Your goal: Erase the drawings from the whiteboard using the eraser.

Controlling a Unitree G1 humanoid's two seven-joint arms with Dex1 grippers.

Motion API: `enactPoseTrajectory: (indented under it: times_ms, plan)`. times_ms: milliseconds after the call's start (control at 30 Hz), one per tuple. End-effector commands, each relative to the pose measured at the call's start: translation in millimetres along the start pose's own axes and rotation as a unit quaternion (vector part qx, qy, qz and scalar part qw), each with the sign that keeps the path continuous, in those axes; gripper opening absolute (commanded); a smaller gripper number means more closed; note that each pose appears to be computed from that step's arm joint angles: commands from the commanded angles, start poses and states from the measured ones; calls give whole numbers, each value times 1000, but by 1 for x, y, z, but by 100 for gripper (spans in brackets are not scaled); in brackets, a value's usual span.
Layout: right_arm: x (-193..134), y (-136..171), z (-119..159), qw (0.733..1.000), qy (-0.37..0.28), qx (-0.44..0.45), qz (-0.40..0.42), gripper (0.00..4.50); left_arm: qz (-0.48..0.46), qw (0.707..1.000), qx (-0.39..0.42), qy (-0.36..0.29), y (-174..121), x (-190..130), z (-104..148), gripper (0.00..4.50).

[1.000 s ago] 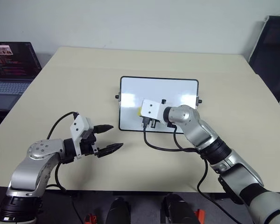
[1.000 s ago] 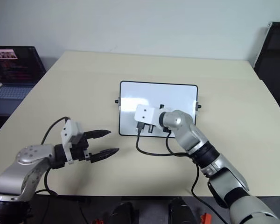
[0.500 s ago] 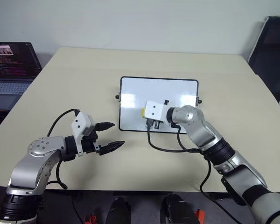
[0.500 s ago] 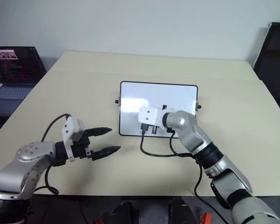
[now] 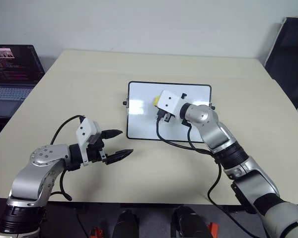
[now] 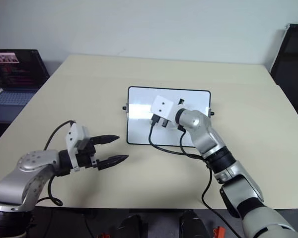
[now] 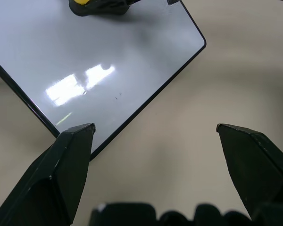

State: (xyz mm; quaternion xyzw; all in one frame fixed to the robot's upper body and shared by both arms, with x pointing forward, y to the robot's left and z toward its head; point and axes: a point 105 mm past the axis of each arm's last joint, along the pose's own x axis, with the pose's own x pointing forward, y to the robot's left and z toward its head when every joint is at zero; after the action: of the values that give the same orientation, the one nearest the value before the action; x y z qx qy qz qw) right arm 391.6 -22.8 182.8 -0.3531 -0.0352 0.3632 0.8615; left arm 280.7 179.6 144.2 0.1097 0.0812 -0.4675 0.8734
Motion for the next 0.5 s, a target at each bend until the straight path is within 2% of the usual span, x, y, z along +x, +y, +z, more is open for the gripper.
enactPoseTrajectory:
  times_ms: [33, 233, 333, 400, 500]
  plan:
    - [-29, -7, 25, 995, -74, 70, 10, 110, 25, 999, 5, -32, 5, -2, 14, 450]
    - [-83, 10, 4, 992, -58, 108, 36, 110, 36, 999, 0, -34, 2, -6, 14, 450]
    - [-106, 18, -5, 990, -41, 132, 29, 110, 30, 998, 11, -48, 0, -3, 28, 450]
    - [-119, 17, -13, 989, -24, 149, 6, 110, 21, 998, 21, -55, -1, 1, 37, 450]
    - [-149, 8, -41, 978, 28, 192, -73, 110, -23, 996, 40, -72, -10, 15, 57, 450]
